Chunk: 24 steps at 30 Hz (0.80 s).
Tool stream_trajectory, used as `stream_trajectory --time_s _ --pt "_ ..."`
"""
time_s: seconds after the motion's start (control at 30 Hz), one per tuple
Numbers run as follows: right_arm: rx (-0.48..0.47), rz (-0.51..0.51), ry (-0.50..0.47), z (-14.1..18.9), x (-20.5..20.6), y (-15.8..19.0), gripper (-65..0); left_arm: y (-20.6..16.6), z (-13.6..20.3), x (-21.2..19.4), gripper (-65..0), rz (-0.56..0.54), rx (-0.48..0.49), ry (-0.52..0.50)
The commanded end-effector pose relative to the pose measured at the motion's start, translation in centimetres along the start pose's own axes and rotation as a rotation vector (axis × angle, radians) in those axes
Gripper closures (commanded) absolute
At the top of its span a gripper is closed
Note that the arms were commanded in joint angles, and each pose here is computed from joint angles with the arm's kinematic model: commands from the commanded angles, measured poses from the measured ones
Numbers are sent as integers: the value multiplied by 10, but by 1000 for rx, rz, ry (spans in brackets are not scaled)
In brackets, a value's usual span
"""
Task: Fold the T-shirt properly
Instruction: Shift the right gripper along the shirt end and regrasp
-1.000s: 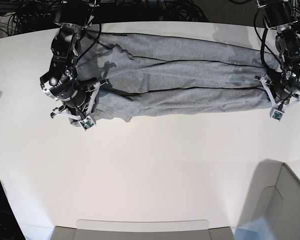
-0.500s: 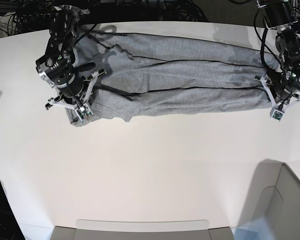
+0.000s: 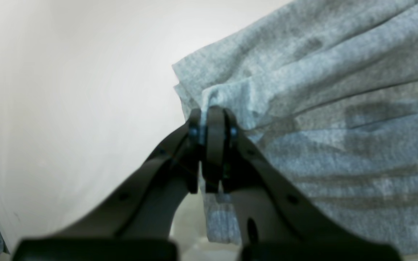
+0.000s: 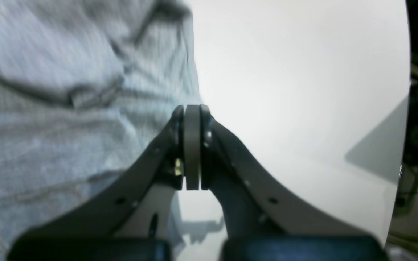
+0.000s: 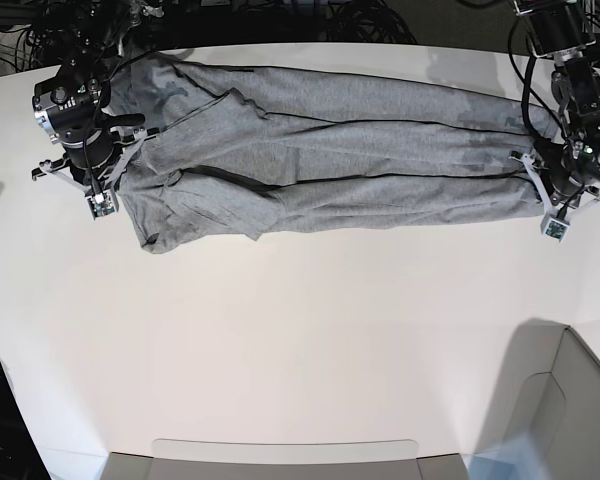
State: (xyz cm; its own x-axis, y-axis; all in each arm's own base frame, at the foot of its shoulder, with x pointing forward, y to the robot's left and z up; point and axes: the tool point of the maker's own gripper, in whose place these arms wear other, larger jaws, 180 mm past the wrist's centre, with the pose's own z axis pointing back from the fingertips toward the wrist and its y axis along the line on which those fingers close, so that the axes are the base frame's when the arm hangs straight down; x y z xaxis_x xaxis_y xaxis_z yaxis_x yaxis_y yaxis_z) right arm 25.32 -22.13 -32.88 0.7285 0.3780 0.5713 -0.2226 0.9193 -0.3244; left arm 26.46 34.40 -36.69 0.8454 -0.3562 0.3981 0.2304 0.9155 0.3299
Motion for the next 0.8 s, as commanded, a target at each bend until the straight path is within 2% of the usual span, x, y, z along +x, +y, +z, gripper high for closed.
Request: stream_trajectory --time_s 0.0,0.13,0.17,0.3,0.43,0.77 --pt "-20 18 -13 4 5 -9 0 14 7 10 0 -6 35 -32" --pt "-33 26 32 2 4 -12 0 12 6 11 0 -11 32 -31" --pt "-45 26 27 2 10 -15 -20 12 6 11 0 -11 32 -31" --pt "-83 22 21 1 28 -26 -188 12 6 11 0 -11 32 -31" --pt "-42 50 -12 -10 50 -16 -296 12 6 10 0 -12 31 -28" --pt "170 104 65 -65 56 38 -305 1 3 9 0 1 8 -31"
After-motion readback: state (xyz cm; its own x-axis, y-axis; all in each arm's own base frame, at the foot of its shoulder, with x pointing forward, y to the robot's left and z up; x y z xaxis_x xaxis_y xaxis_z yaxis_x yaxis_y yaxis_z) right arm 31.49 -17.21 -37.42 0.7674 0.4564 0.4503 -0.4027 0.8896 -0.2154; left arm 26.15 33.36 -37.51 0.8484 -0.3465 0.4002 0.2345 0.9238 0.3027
